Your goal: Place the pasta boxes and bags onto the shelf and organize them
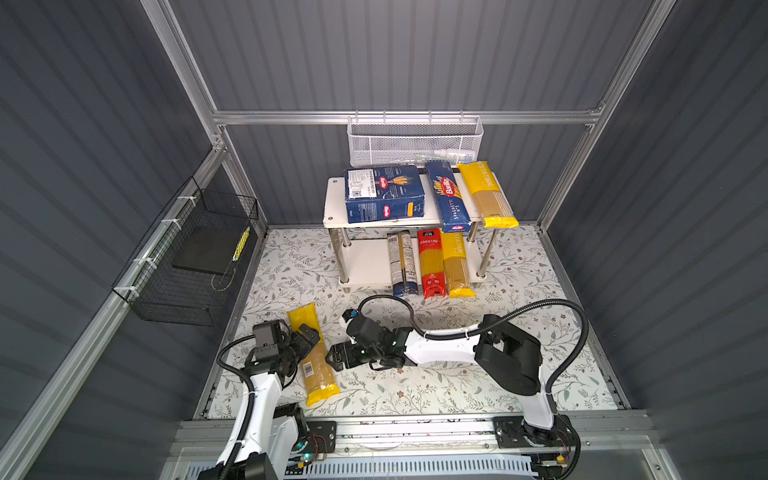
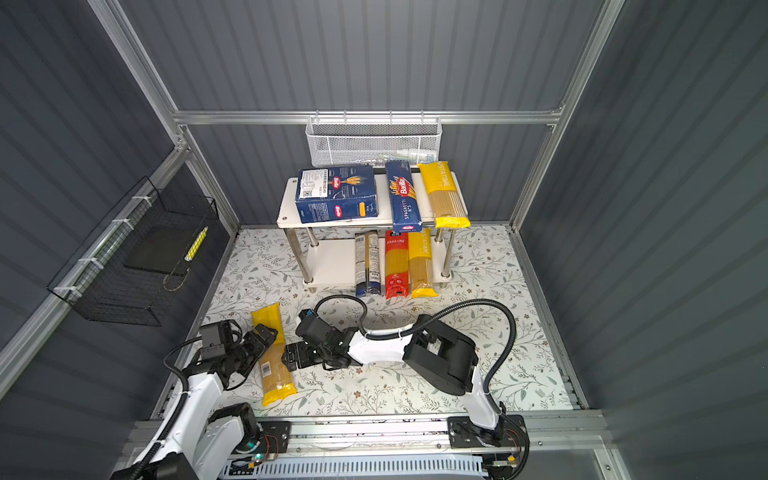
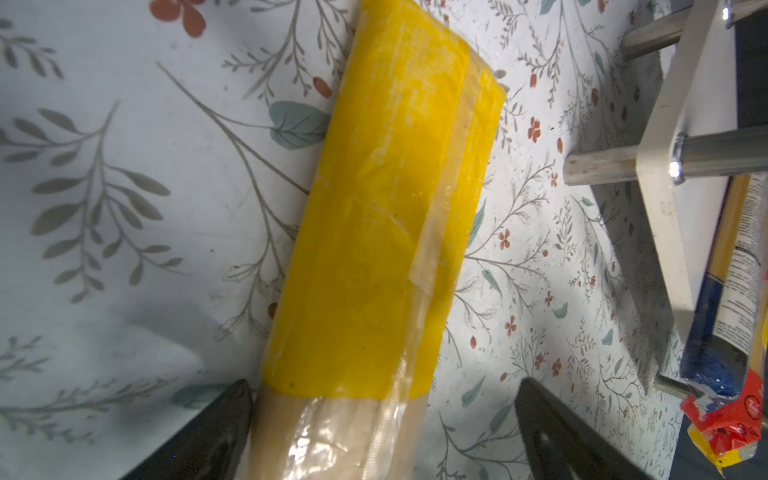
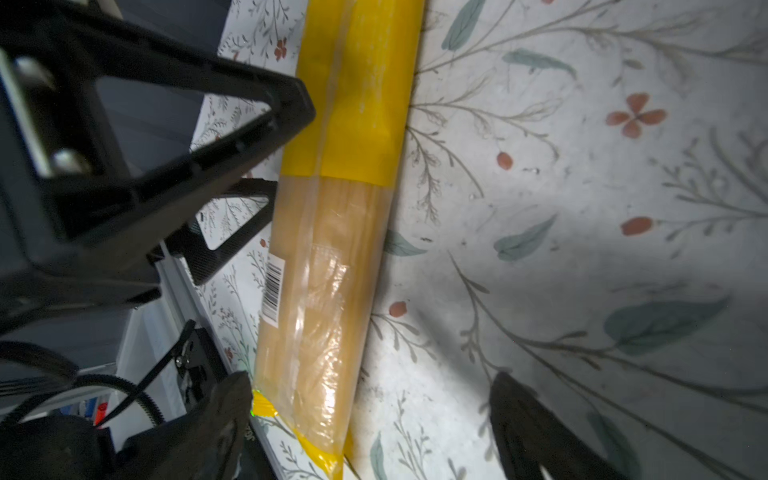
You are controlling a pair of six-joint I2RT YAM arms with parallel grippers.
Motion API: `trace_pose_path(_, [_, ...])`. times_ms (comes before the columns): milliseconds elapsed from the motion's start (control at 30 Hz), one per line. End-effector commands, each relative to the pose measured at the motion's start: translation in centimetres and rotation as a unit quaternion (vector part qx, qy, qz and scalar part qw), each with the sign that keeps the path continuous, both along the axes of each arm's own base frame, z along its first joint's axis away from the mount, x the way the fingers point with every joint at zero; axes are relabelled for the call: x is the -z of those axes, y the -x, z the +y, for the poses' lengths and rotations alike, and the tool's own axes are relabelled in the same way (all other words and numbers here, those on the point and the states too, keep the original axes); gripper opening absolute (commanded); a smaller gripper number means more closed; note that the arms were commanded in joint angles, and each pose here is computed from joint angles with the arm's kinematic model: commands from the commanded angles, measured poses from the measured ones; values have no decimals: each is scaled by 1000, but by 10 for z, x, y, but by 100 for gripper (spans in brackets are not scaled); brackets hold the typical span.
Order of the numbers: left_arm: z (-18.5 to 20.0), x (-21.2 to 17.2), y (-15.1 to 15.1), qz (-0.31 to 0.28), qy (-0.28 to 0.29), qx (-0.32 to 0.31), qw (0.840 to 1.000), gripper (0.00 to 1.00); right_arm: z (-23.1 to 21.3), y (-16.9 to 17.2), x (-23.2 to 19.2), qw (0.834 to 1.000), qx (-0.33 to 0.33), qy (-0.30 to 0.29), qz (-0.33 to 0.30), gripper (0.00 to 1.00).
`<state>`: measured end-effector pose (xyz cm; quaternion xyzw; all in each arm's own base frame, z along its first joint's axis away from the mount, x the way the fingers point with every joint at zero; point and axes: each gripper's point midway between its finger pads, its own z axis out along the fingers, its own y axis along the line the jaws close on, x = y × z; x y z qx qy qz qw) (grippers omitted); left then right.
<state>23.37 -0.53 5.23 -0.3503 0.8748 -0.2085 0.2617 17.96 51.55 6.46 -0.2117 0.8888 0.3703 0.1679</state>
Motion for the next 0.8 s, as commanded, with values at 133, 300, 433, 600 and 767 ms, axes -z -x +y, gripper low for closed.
trace_pose_path(133, [11, 0, -21, 13, -42, 23, 999, 100, -10, 6, 12, 997, -57, 49, -25, 91])
trace_pose_path(300, [13, 2, -28, 14, -46, 27, 998, 100, -1, 6, 11, 997, -57, 43, -22, 91])
trace_pose_path(433, [5, 5, -28, -1, -24, 31, 999, 100, 11, 2, 9, 998, -55, 26, -21, 91])
trace_pose_path(600, [-15, 4, -21, -26, 27, 51, 998, 100, 28, 2, 7, 998, -56, -10, -7, 91])
trace_pose_path(767, [-22, 7, -5, -25, 48, 43, 998, 100, 31, 1, 10, 999, -46, -27, 6, 91])
